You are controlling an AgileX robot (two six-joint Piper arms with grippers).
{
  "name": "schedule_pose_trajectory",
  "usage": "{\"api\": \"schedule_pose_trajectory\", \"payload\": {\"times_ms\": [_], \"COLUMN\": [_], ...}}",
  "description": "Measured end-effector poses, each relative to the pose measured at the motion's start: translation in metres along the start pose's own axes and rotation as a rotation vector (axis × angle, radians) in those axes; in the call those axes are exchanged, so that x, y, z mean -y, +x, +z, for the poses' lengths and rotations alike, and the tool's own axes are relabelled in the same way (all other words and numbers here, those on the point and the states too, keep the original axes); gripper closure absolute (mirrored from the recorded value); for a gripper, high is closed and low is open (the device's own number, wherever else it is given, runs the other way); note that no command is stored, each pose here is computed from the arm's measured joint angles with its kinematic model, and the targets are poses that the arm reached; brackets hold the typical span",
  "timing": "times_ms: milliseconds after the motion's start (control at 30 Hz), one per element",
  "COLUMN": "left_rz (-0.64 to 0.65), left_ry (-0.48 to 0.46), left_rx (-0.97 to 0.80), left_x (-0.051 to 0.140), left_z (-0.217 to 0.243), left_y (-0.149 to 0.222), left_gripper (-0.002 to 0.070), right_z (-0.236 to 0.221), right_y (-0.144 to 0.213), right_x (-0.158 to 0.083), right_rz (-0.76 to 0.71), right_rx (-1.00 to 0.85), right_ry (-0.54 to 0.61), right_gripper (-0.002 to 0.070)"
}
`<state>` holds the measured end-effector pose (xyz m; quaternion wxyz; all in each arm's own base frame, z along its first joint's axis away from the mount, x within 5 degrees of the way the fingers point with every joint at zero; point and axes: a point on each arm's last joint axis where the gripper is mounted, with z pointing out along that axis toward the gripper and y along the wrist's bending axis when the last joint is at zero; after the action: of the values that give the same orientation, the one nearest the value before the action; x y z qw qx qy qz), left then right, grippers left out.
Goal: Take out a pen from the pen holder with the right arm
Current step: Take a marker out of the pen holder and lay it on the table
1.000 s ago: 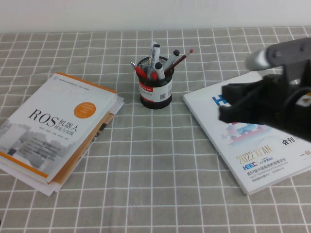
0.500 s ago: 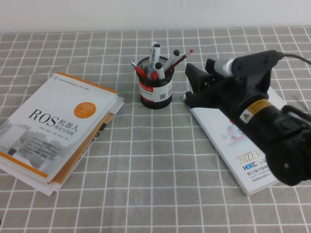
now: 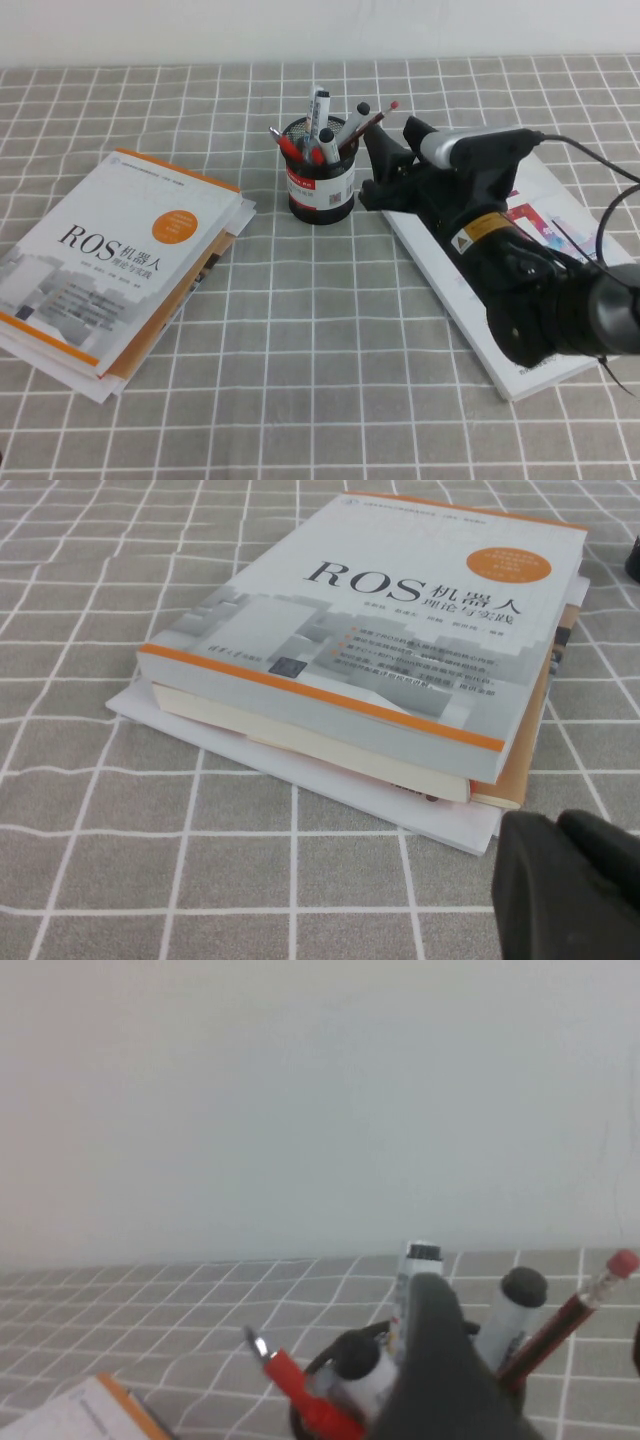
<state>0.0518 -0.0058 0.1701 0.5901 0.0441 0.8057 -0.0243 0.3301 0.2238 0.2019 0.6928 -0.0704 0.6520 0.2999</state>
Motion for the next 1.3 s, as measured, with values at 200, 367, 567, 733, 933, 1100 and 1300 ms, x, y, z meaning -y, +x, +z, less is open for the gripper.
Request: {"api": "schedule_pose_trajectory", "payload": {"times_ms": [200,367,567,733,933,1100,1300], "left_rz": [0.000,0.000,0.000,0.000,0.000,0.000,0.000], "left_ry": [0.000,0.000,0.000,0.000,0.000,0.000,0.000], "left_rx": [0.000,0.000,0.000,0.000,0.000,0.000,0.000], "left_x": [0.000,0.000,0.000,0.000,0.000,0.000,0.000], "left_z": [0.000,0.000,0.000,0.000,0.000,0.000,0.000], "left_y": [0.000,0.000,0.000,0.000,0.000,0.000,0.000], "left_gripper": [0.0678,0.0678,0.0678,0.0678,0.0678,0.0678,0.0678], "right_z": [0.024,0.041,0.057,0.060,0.061,0.061,0.061], "right_y": [0.003,0.001,0.005,0.007,0.011,0.011,0.012], "right_x": [0.011,0.010,0.017,0.024,0.026,0.026,0.027], "right_rz": [0.042,0.056,0.083,0.106,0.100,0.094,0.108], "right_rx": [0.041,0.052,0.062,0.069,0.043,0.044,0.038], "right_ry": [0.022,0.025,0.066,0.105,0.108,0.099,0.119], "right_gripper": [0.0327,0.0327,0.0327,0.0327,0.0327,0.0327,0.0327]}}
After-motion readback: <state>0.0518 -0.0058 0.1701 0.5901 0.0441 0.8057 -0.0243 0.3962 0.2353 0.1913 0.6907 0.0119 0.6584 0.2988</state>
